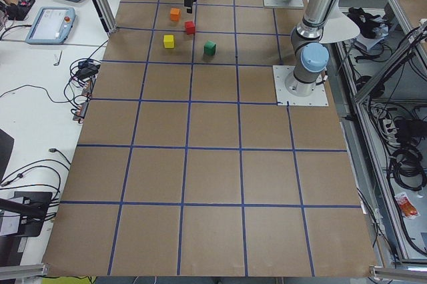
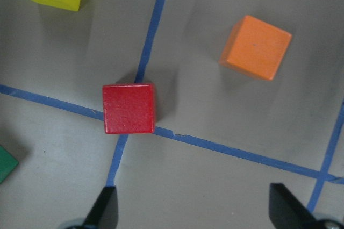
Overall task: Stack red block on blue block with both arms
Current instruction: 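Reach the right gripper to the red cube and grasp it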
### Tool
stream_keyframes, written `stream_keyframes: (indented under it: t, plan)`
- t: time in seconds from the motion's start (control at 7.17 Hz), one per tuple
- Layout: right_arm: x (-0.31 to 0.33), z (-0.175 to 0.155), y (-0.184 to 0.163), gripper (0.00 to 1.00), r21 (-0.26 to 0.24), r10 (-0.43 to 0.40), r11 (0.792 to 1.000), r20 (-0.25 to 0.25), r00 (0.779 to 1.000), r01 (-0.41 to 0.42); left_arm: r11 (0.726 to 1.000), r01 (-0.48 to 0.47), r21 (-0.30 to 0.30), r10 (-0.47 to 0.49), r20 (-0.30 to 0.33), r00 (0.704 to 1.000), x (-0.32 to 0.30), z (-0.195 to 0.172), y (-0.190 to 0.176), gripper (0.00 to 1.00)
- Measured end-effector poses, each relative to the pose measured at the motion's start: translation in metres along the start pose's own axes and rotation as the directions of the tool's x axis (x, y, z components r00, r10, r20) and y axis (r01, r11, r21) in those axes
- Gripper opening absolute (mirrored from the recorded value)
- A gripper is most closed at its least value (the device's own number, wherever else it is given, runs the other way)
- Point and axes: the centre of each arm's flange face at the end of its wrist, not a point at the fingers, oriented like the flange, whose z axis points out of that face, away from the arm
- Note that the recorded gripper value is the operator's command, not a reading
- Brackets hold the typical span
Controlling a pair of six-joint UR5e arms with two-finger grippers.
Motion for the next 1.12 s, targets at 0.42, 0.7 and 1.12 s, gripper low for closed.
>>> stream_keyframes:
  t: [0.42, 0.7, 1.12]
  plan:
    - [-0.037, 0.044, -0.005, 1.00, -0.030, -0.050, 0.998, 0.028, 0.998, 0.051, 1.000, 0.000, -0.003, 0.000, 0.005, 1.000, 0.003, -0.001, 0.008, 1.00]
    - [-0.041, 0.064, -0.018, 1.00, -0.033, -0.057, 0.998, 0.037, 0.998, 0.058, 1.000, -0.002, -0.024, 0.002, 0.001, 1.000, 0.004, 0.007, 0.010, 1.00]
    - [-0.043, 0.088, -0.038, 1.00, -0.048, -0.058, 0.997, 0.039, 0.998, 0.060, 1.000, -0.001, -0.016, 0.001, 0.003, 1.000, 0.004, 0.007, 0.012, 1.00]
